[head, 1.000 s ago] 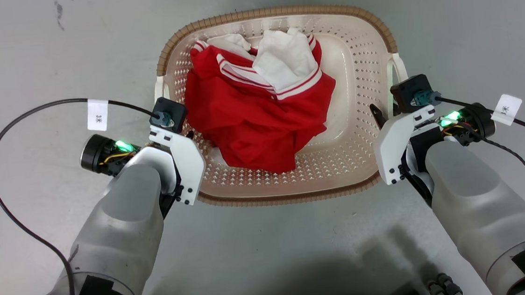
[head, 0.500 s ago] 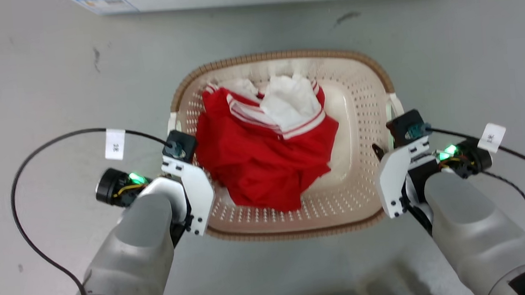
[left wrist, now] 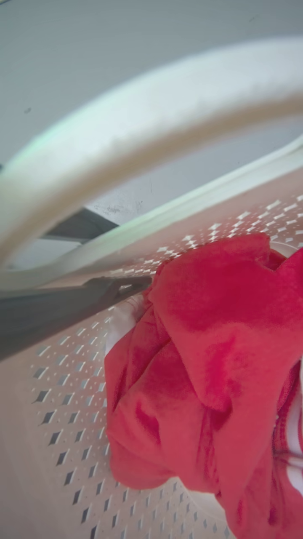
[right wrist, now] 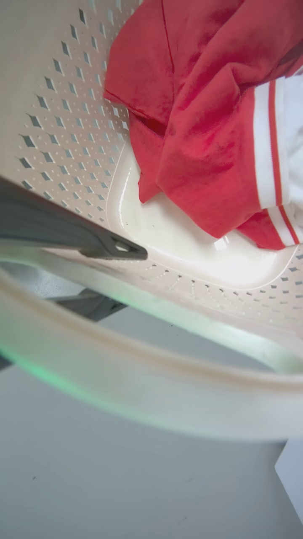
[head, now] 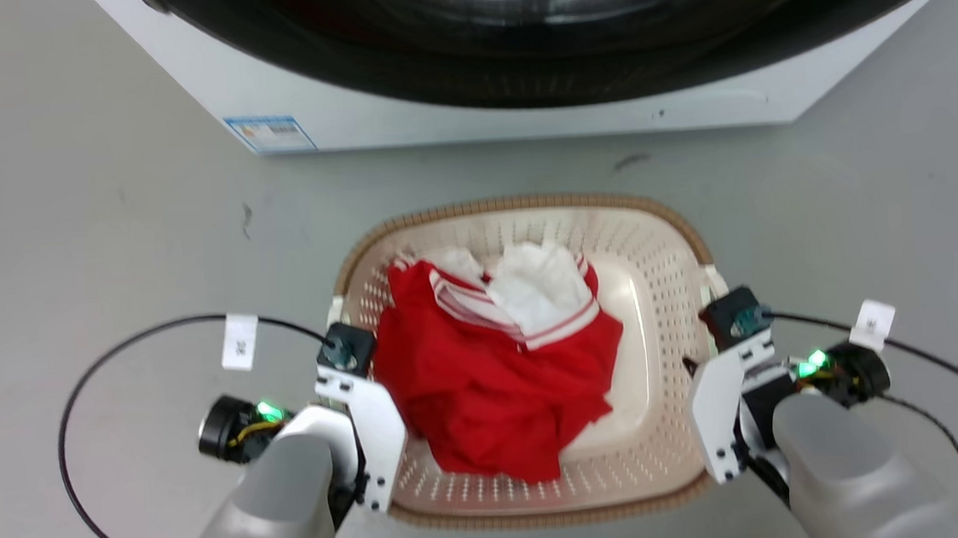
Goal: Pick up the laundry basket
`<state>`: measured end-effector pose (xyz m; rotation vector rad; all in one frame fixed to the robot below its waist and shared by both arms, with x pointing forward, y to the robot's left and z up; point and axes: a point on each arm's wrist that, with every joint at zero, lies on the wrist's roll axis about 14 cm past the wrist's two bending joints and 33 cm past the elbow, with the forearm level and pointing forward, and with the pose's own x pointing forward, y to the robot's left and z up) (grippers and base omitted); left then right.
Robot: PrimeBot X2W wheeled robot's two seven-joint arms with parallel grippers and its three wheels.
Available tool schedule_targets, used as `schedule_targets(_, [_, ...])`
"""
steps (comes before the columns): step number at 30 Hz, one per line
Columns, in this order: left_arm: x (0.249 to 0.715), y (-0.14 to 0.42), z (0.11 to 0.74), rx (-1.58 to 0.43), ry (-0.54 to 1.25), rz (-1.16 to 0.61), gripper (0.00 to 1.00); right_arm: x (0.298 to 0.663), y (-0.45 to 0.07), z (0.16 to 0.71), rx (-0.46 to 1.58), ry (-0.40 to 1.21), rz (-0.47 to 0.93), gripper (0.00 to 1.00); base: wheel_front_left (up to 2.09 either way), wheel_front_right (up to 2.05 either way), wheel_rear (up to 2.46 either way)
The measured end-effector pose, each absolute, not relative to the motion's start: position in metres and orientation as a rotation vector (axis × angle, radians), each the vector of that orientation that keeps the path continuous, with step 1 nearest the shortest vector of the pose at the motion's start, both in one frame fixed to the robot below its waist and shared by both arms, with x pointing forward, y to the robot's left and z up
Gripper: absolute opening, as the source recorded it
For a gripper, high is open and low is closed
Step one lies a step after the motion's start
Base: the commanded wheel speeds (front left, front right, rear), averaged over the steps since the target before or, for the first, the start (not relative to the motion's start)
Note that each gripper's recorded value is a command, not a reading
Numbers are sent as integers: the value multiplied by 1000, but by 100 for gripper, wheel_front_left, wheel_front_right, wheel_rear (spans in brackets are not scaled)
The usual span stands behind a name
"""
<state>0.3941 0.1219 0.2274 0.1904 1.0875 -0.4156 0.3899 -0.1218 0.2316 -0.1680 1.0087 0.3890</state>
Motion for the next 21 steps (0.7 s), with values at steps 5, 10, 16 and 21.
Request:
schedule_targets(5, [373, 126, 246, 193, 1090, -400, 0, 370, -118, 248, -186, 1009, 404, 0, 0, 0, 0])
schedule_targets(10, [362, 129, 263, 193, 1084, -382, 0, 361, -114, 266, -195, 989, 415, 0, 0, 0, 0])
schedule_targets(16, [353, 130, 279, 195, 1078, -371, 0, 353, -112, 283, -208, 971, 419, 0, 0, 0, 0])
schedule_targets(21, [344, 131, 288, 193, 1077, -365, 0, 346, -110, 293, -215, 958, 424, 0, 0, 0, 0])
